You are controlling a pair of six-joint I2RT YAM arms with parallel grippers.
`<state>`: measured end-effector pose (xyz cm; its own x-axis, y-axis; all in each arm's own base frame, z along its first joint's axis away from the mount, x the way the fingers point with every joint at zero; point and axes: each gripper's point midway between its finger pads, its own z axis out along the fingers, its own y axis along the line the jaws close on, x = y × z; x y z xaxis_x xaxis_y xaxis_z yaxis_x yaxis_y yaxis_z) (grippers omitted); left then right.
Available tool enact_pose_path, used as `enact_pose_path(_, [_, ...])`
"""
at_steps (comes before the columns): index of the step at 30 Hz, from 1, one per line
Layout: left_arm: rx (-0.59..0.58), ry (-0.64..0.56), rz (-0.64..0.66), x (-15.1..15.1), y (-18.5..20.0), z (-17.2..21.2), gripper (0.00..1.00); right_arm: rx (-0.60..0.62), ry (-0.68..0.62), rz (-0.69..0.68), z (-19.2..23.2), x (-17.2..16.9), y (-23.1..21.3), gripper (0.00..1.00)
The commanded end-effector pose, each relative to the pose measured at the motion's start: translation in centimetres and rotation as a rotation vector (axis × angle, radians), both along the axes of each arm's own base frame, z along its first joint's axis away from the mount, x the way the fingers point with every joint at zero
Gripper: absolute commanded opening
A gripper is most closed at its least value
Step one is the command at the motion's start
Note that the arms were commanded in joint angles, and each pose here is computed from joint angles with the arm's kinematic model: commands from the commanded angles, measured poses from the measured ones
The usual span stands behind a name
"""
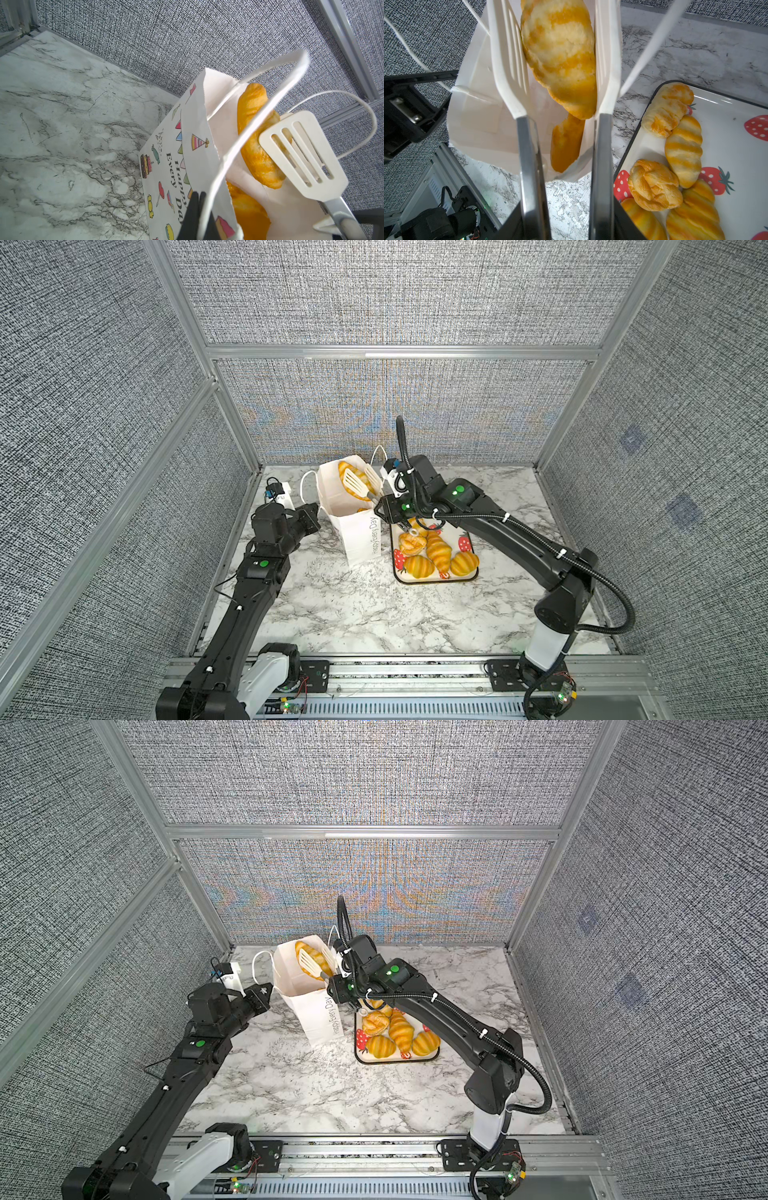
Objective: Place the fake bread into the paper bag
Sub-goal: 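Lower the croissant into the bag and open the tongs, then raise the open tongs out of the bag and move over the tray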
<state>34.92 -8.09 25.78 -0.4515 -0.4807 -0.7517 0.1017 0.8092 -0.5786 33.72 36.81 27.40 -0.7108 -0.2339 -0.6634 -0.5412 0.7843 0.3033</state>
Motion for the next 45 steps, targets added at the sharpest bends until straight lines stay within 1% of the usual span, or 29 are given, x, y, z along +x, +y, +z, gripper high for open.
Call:
enact_pose_path(1, [0.000,0.007,-0.003,-0.1,0.0,-0.3,0.00,0.008,-0.001,-0.003,0.3,-0.1,-0.1,0.48])
enact_pose_path(10, [-0.001,0.006,-0.005,-0.1,-0.1,-0.3,0.00,0.018,-0.007,0.002,0.6,-0.2,0.0,0.54])
enact_pose_path(20, [-0.008,0.005,-0.008,-0.2,-0.2,-0.2,0.00,0.029,-0.022,0.007,1.4,-0.3,0.0,0.55])
enact_pose_path(33, [-0.019,-0.008,-0.016,-0.2,-0.3,0.6,0.00,0.108,-0.110,0.039,7.0,-1.1,-0.1,0.54])
enact_pose_path(45, [-0.022,-0.006,-0.016,-0.2,-0.3,0.6,0.00,0.117,-0.209,-0.017,10.8,-1.3,-2.8,0.54])
